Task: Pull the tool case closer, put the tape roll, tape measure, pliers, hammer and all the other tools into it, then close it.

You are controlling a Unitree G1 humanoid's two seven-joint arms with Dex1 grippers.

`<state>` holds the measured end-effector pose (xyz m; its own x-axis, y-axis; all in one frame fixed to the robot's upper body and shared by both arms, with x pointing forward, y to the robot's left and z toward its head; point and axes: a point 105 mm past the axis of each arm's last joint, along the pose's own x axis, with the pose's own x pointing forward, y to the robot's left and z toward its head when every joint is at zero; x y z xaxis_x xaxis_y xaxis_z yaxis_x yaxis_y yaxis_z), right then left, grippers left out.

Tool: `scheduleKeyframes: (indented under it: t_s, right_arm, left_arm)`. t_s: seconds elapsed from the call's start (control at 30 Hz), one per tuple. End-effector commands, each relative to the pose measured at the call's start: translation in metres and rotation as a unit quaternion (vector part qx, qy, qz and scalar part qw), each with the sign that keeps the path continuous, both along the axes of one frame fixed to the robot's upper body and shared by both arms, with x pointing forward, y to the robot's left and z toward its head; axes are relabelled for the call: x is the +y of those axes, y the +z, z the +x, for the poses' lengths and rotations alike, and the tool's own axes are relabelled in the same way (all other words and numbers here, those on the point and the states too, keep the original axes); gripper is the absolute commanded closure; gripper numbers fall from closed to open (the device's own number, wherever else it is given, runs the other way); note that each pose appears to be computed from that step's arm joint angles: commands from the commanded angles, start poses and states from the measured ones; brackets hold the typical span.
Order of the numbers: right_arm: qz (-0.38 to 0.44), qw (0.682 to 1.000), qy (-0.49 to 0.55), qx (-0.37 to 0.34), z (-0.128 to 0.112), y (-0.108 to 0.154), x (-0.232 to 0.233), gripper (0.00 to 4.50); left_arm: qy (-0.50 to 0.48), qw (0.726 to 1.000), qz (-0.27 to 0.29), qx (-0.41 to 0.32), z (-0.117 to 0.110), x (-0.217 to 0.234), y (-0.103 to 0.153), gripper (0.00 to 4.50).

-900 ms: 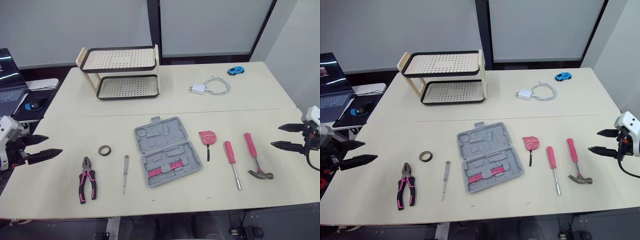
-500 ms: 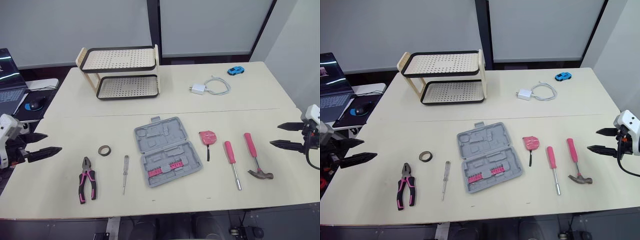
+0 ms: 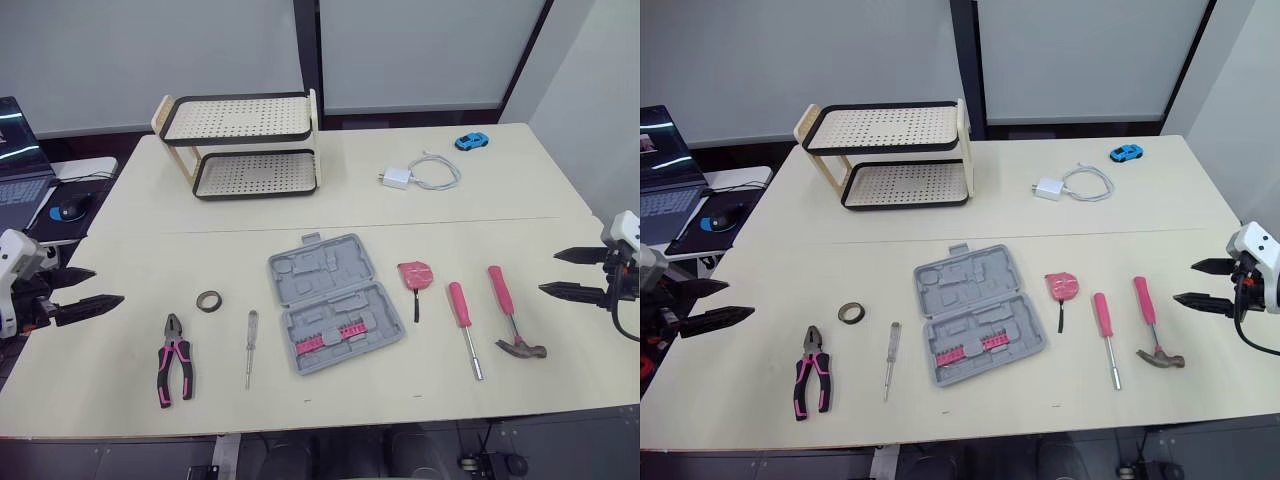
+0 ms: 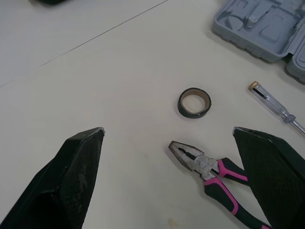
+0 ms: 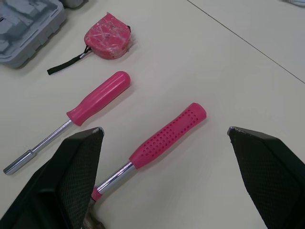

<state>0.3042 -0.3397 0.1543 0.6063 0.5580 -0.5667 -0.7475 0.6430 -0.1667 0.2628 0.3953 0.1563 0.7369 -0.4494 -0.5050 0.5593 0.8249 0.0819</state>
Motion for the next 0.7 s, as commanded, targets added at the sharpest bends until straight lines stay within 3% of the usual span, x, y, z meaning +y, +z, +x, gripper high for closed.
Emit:
scheduleKeyframes:
  t_s: [0.03,0.7]
  right_arm:
    - [-0.004,1.000,-0.002,-0.025,0.000,0.016,-0.003,0.03]
    - [-0.012,1.000,-0.002,-0.023,0.004,0.008,0.000,0.03]
  left_arm:
    - [0.002,1.000,0.010,-0.005,-0.002,0.003,0.009,0.00]
    - [0.005,1.000,-0.021,0.016,-0.013,-0.001,0.006,0.00]
